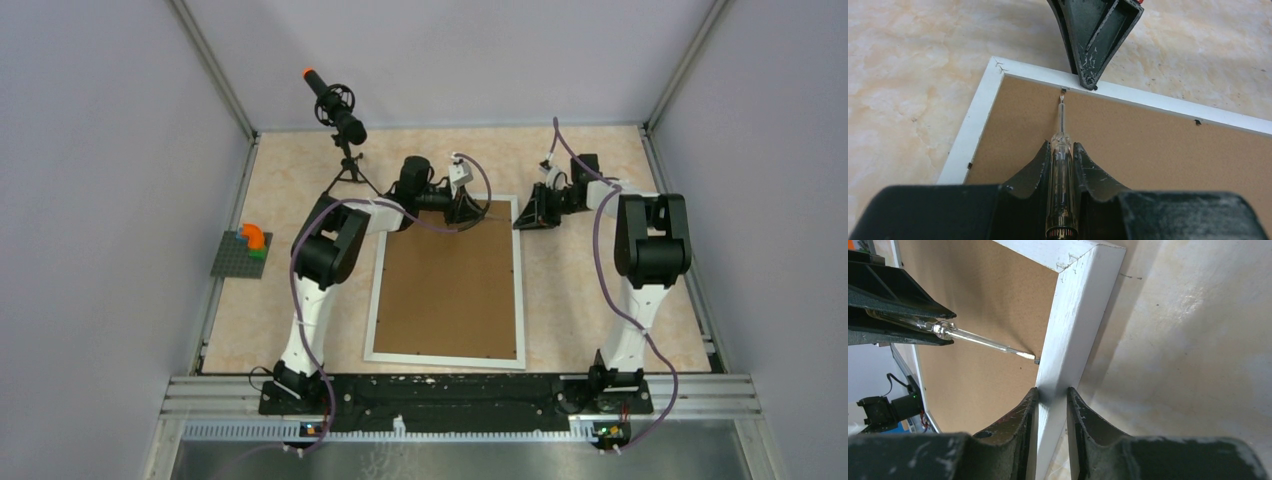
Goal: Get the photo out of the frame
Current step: Release the photo frame item from the photo frame.
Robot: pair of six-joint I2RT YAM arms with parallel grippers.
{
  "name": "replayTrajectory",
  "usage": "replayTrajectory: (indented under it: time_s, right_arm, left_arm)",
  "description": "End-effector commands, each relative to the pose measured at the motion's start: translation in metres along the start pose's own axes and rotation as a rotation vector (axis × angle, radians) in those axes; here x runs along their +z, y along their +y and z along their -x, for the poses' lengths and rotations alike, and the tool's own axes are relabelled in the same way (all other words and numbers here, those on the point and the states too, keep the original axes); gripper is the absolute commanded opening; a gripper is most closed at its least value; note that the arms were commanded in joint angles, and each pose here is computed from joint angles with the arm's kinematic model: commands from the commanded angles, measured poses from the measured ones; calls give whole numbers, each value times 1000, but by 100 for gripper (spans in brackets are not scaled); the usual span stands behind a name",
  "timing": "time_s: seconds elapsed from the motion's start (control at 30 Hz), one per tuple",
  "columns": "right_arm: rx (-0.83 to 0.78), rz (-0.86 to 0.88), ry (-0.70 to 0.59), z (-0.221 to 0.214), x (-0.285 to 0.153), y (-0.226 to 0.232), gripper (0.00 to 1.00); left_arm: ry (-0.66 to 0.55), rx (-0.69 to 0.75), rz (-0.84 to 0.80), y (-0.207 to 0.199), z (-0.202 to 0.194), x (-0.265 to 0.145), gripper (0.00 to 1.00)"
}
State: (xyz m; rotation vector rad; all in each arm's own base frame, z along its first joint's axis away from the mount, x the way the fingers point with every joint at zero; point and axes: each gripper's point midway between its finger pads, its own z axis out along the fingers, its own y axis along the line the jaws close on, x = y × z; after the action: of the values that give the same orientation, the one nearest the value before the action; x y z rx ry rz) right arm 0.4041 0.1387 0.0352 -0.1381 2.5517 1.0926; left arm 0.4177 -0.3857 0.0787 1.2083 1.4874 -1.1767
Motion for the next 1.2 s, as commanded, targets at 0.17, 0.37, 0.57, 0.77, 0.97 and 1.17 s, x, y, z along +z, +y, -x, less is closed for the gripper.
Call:
replayTrajectory:
  time_s: [0.17, 0.37, 0.57, 0.77, 0.97, 1.17]
  right_arm:
    - [-48, -32, 13, 5, 16, -2, 16]
    - [-47, -54, 22, 3, 18, -6, 15]
    - [-42, -74, 31, 1, 19, -12, 13]
    - [-42, -67, 41, 0, 21, -13, 10]
    - [-49, -74, 53, -3, 20, -14, 9]
    - [-44, -66, 55, -5, 21, -14, 9]
  left_arm:
    - [49, 16, -3, 7, -6, 16, 0]
    - [60, 31, -30, 2, -6, 13, 0]
    - [28, 25, -23, 5, 4, -6, 0]
    - [14, 31, -32, 3, 6, -6, 0]
    - [-9, 4, 7, 10, 12, -12, 0]
    - [19, 21, -34, 4, 5, -7, 0]
